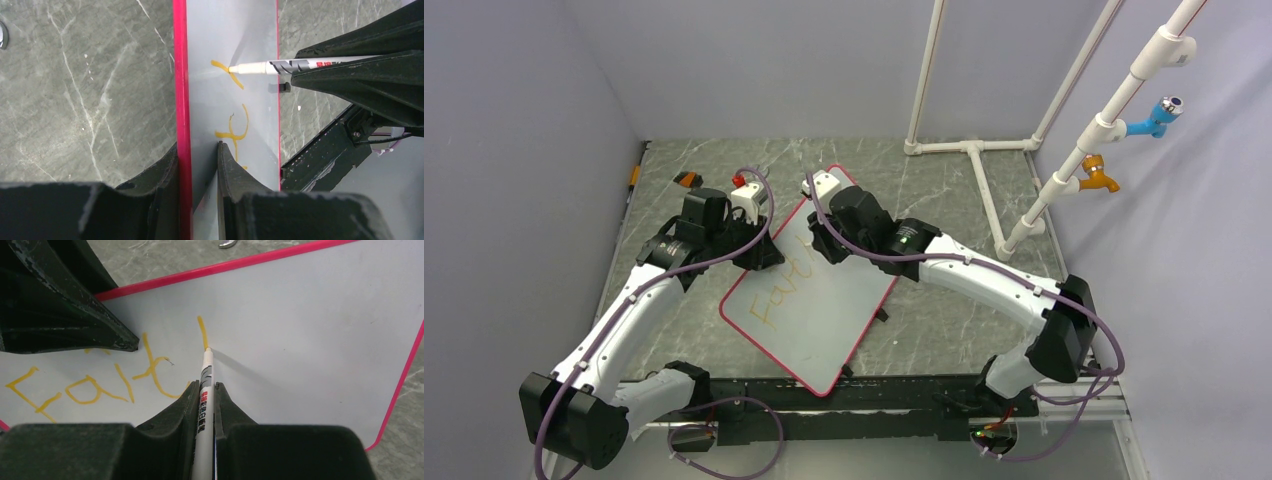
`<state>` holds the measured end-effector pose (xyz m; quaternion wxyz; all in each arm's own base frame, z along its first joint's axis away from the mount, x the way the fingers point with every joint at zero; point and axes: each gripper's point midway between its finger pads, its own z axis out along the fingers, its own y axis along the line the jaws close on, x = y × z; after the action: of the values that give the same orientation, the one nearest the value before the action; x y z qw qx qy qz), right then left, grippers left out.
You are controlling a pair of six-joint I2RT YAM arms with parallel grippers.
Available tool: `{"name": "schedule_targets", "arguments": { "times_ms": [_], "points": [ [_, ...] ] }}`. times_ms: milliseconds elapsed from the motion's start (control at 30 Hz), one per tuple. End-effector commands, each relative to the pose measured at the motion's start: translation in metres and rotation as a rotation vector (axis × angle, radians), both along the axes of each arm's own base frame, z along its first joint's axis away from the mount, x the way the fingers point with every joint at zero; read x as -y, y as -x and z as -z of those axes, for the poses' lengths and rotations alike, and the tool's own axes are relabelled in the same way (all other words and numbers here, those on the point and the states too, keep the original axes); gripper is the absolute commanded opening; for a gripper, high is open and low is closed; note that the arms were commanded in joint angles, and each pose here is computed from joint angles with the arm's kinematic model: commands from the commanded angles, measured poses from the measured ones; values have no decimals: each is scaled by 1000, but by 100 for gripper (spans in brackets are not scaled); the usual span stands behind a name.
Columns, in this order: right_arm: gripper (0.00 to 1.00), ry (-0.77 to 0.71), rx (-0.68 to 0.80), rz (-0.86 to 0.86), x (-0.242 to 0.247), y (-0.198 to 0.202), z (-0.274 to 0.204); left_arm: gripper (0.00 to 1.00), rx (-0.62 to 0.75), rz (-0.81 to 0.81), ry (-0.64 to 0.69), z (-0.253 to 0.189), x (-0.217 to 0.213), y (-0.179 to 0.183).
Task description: Write a sentence on the whiteboard
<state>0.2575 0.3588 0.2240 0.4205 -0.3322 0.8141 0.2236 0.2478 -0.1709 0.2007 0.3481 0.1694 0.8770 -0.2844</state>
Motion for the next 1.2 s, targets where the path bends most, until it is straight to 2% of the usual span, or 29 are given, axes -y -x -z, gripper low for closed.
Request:
{"name": "schedule_targets", "arguments": {
  "times_ms": [0,533,1167],
  "points": [
    [0,6,32,23,-8,-14,0,0,166,-5,-107,-10,-15,-20],
    [0,58,25,69,4,-19,13,0,163,-6,-110,-9,-15,-21],
    [0,68,-19,42,18,-1,26,0,157,-11,-118,-6,-16,-22]
  ]
}}
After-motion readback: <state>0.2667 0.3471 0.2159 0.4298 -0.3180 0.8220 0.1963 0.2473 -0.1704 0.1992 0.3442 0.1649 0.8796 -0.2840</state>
